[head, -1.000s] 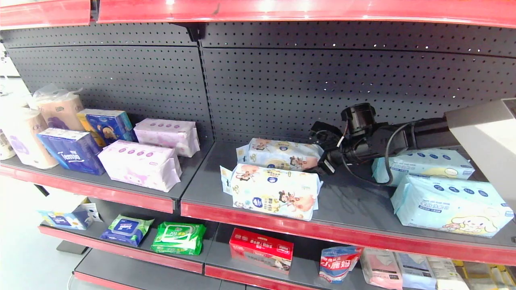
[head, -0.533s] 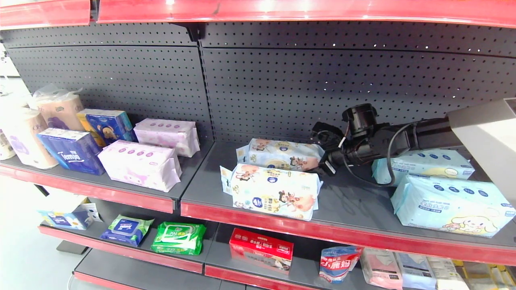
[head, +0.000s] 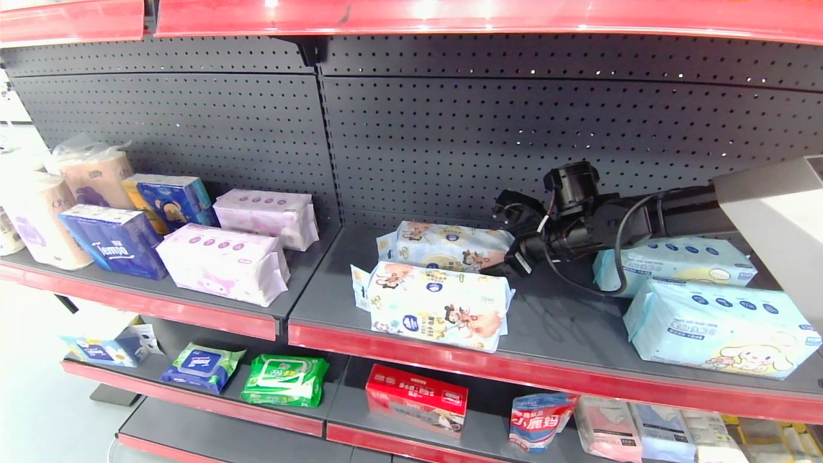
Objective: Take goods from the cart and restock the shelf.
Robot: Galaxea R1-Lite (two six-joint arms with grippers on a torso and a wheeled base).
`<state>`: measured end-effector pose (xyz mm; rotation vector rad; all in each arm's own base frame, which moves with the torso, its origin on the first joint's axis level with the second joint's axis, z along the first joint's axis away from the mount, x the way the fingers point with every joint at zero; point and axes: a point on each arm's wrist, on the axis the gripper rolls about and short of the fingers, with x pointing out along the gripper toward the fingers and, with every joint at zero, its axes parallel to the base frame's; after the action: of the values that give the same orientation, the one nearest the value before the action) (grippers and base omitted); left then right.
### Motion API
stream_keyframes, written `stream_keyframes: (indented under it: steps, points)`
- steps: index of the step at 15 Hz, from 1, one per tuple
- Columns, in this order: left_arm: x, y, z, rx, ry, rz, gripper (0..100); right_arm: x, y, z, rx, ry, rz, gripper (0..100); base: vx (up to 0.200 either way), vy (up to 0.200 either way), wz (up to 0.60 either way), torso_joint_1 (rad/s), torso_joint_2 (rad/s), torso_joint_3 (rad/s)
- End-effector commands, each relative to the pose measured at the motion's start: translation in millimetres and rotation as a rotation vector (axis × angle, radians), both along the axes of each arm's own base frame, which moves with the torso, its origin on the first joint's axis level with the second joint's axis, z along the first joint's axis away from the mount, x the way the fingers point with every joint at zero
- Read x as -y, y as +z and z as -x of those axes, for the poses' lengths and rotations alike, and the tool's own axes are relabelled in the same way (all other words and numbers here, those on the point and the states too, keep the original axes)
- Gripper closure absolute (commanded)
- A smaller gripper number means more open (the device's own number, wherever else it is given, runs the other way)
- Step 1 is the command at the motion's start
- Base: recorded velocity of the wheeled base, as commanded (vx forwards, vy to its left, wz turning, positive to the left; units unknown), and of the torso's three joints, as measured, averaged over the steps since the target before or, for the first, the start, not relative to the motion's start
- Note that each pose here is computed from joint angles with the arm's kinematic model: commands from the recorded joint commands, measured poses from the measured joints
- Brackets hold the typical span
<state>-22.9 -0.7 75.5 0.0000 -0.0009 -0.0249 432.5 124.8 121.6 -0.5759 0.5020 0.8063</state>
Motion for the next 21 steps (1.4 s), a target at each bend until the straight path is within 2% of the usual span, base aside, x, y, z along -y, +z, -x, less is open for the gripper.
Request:
stream_keyframes:
  steps: [1, 21]
  points:
    - [0.0, 0.0, -0.1, -0.001, 0.000, 0.000, 0, -2.2, -2.6, -1.0, -0.006, 0.019, -0.011, 0, 0.000, 0.000, 0.00, 0.000, 0.00, 0.000]
    - [0.0, 0.0, -0.1, -0.001, 0.000, 0.000, 0, -10.6, -14.1, 6.3, -0.068, 0.012, -0.004, 0, 0.000, 0.000, 0.00, 0.000, 0.00, 0.000]
